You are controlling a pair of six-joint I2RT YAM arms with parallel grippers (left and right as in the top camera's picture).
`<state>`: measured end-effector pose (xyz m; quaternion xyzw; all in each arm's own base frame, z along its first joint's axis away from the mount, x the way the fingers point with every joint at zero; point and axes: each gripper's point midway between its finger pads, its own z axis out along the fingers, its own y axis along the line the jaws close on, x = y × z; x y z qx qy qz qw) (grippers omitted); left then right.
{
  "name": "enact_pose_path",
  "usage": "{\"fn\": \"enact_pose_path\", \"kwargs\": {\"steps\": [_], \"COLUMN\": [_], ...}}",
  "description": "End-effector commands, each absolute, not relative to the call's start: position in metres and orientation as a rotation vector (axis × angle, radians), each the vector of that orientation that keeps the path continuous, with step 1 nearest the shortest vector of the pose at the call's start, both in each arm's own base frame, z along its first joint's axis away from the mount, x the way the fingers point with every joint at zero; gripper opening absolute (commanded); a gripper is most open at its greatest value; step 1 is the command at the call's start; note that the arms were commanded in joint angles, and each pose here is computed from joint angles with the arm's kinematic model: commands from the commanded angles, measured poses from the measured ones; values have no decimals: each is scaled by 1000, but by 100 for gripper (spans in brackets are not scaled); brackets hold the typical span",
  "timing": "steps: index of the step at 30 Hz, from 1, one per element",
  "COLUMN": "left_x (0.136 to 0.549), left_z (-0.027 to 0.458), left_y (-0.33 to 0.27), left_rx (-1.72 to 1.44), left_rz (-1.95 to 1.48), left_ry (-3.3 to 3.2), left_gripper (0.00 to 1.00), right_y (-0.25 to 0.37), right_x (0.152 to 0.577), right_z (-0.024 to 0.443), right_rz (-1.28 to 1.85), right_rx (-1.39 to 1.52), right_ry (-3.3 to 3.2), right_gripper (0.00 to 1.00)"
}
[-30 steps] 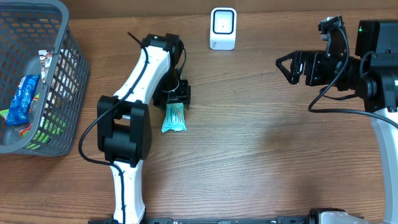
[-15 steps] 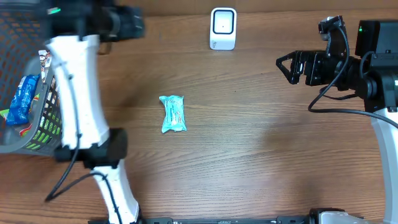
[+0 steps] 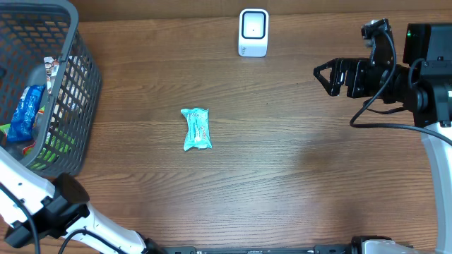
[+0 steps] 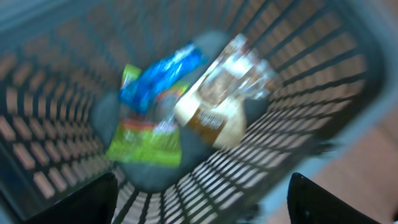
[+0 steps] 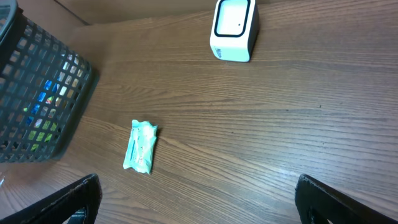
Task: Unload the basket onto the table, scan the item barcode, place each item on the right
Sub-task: 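Reach the left gripper into the basket and grasp the green snack bag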
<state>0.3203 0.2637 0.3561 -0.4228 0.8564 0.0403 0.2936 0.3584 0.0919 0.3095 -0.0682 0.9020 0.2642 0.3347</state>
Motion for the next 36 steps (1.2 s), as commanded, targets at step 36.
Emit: {"fn": "enact_pose_path", "kwargs": {"steps": [36], "left_x": [308], "left_z": [53], "left_y": [321], "left_rx": [-1454], "left_rz": [323], "left_ry": [2572], "left_gripper": [100], "right_y": [93], "right_x": [361], "right_z": [322], "right_rz": [683], "right_rx": [-195], "right_ry": [2318], "right_gripper": [100]}}
